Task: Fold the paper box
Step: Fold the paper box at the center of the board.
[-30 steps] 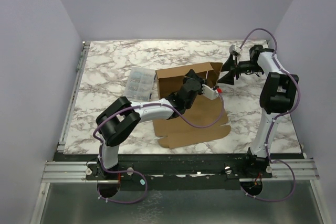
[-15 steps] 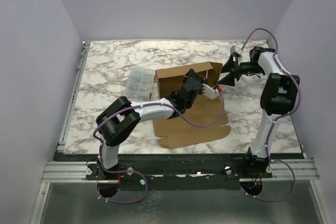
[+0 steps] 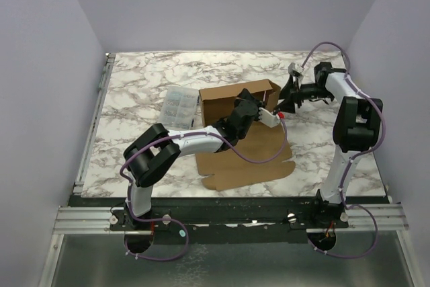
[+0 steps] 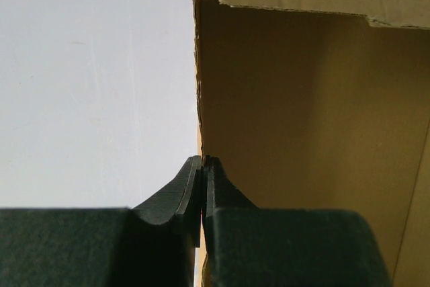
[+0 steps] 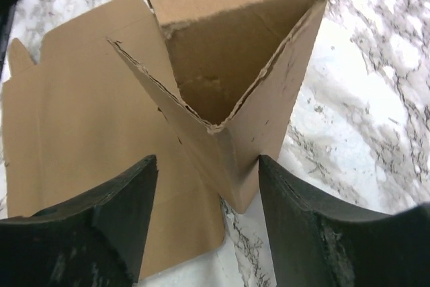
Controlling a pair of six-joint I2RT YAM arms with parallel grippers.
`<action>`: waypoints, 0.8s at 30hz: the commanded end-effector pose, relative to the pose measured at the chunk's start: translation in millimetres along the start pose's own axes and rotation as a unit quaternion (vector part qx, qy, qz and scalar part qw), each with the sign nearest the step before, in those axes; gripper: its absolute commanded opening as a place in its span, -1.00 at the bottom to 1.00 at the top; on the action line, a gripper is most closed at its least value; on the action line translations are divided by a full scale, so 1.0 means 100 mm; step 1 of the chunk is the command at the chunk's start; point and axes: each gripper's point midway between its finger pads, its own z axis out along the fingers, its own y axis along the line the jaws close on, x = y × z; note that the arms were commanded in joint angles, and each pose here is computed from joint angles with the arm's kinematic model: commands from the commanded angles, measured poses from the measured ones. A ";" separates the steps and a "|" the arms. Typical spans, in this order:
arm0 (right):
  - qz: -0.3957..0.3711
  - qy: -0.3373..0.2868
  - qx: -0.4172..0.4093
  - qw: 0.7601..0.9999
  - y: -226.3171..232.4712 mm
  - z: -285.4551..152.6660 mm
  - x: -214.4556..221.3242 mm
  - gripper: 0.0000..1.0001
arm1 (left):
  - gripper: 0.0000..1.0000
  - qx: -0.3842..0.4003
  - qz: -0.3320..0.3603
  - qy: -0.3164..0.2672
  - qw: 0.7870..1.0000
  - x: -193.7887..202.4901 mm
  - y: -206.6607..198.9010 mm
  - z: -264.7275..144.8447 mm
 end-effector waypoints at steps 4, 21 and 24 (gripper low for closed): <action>-0.019 0.036 0.109 0.993 -0.24 0.06 -0.09 0.29 | -0.89 0.019 -0.016 -0.003 1.000 -0.06 -0.06 -0.02; 0.024 -0.045 0.206 0.977 -0.30 0.14 -0.16 -0.37 | -0.85 0.056 -0.103 -0.018 0.993 -0.16 -0.05 -0.12; 0.014 -0.050 0.200 0.978 -0.25 0.18 -0.16 -0.36 | -0.83 0.063 -0.113 -0.021 0.991 -0.17 -0.07 -0.13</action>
